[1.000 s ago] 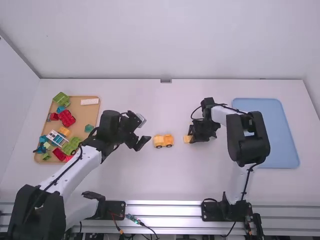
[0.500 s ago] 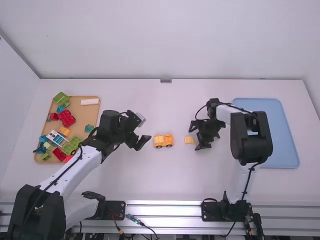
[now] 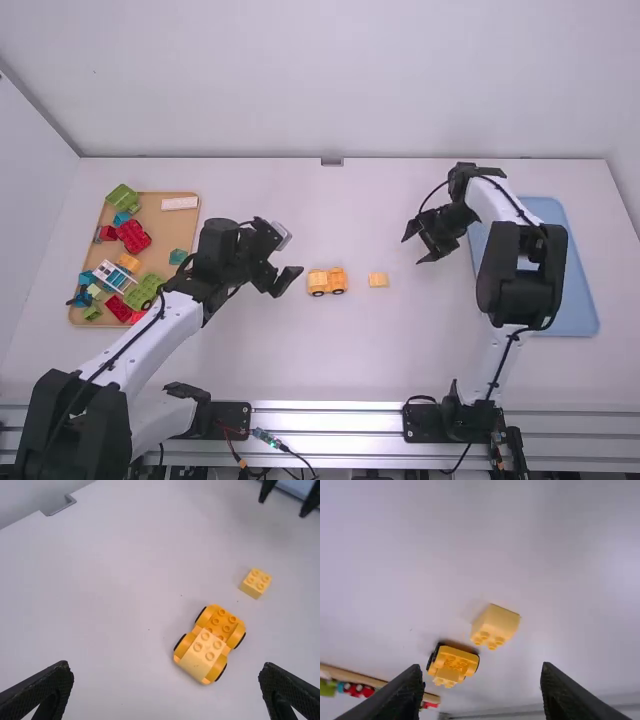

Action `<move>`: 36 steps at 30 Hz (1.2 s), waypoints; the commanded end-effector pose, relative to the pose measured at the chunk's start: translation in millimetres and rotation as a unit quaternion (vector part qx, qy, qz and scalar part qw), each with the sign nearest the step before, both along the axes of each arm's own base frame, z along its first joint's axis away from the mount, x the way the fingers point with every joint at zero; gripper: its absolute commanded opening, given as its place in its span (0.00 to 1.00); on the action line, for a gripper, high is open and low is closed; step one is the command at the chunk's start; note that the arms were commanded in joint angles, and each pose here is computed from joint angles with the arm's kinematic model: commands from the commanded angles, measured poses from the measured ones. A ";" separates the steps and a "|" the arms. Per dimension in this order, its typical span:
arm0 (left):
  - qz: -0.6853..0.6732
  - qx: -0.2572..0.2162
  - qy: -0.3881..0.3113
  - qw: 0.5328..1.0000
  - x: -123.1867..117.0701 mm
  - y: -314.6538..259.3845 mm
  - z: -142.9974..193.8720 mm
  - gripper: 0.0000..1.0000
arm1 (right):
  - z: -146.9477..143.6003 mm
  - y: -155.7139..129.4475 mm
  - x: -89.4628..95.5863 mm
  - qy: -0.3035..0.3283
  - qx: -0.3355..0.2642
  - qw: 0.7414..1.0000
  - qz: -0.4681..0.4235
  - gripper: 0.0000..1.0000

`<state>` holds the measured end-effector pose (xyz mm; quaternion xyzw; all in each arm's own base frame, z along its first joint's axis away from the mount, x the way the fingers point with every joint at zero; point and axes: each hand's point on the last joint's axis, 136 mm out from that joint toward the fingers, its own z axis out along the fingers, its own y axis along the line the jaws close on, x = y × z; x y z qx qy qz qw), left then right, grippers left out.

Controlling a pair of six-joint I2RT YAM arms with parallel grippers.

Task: Assemble lego blocks to make yellow taxi

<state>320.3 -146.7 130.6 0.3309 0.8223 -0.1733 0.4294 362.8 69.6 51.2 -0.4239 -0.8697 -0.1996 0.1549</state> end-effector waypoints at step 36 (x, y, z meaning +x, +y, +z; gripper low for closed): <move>-0.074 0.053 -0.046 0.995 -6.9 -3.2 2.0 0.99 | 77.0 20.8 11.8 -0.472 -0.385 0.701 0.370 0.99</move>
